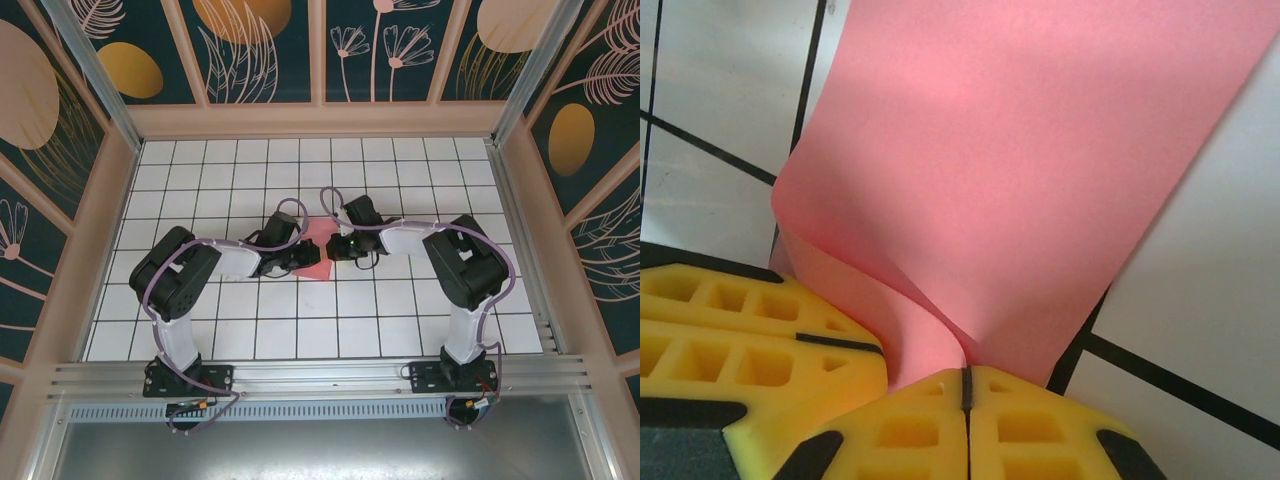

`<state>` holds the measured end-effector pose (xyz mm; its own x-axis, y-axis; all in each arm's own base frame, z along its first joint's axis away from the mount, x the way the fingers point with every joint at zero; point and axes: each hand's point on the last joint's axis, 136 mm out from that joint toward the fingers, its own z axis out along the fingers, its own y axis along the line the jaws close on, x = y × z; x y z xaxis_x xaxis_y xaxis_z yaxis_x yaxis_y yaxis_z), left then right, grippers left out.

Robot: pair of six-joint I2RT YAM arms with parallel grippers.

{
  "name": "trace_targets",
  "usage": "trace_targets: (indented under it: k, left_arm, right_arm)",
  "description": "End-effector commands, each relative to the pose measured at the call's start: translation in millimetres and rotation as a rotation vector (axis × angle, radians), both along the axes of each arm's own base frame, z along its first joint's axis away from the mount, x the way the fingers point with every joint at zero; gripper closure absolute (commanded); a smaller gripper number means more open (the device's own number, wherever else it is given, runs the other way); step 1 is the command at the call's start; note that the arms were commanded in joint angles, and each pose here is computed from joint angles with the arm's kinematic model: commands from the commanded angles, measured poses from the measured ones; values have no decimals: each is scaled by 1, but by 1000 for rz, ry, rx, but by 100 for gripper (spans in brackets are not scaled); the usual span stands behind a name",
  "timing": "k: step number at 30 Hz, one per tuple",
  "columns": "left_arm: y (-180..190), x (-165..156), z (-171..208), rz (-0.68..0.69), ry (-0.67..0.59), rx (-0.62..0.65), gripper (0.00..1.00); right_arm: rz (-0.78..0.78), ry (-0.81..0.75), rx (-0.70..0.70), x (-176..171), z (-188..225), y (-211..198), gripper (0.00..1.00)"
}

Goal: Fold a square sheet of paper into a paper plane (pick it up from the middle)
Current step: Fold the triangle a second time at the center of the table.

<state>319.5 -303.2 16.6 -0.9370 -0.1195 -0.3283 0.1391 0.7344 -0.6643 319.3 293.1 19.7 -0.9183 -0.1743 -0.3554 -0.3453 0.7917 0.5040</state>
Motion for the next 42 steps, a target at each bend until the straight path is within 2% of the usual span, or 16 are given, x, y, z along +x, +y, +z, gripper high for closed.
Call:
trace_targets:
  k: [1,5,7,17,25,42]
  left_arm:
    - [13,-5,-21,34,61,69,90]
    - [17,-7,-26,46,69,85,91]
    - [18,-7,-26,50,73,88,91]
    - [21,-6,-28,66,72,103,93]
    - [23,-8,-29,72,77,101,94]
    - [25,-9,-29,81,75,99,95]
  right_arm:
    - [-108,-20,-31,17,17,-16,85]
    - [-186,-58,-10,22,39,-23,76]
    - [-217,-68,-21,20,43,-28,75]
    - [-209,33,78,-17,36,3,95]
    - [-212,89,154,-48,36,18,99]
    - [-185,139,77,-67,16,19,99]
